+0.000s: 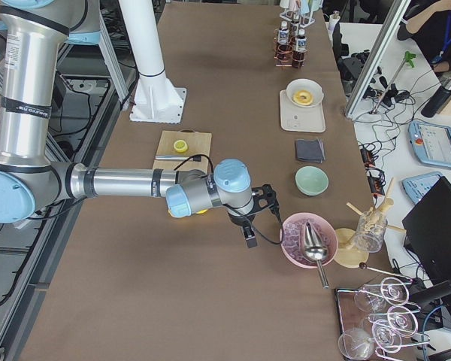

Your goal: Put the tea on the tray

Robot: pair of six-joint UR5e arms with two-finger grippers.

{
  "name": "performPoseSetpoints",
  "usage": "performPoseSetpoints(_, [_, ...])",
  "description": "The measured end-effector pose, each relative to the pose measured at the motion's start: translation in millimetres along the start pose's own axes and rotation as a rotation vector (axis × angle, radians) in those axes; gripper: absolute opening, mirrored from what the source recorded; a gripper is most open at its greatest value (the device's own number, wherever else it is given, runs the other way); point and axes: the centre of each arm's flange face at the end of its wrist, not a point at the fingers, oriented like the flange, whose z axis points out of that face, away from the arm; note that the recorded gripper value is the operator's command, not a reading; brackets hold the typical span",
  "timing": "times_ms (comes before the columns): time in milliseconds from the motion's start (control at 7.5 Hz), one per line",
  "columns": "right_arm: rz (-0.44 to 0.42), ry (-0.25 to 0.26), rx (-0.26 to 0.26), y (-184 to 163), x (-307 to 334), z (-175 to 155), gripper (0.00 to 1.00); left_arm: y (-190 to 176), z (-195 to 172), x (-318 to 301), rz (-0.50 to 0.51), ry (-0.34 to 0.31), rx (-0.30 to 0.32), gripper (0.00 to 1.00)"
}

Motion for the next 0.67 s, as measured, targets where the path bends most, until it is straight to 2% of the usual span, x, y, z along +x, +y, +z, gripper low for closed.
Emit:
performPoseSetpoints(267, [-0.003,0.005,0.068,-32,-12,-21,1.0,-29,-8,19,0.08,0.016,0.066,0.98])
performPoseSetpoints(400, [-0.012,0.001,0.083,-40,-17,-26,1.0,-44,-9,32,0.107,0.026,0.097,0.99])
performPoseSetpoints(667, [-0.019,-0.007,0.082,-45,-22,-24,1.0,-79,-7,71,0.049,0.054,0.179,0.99])
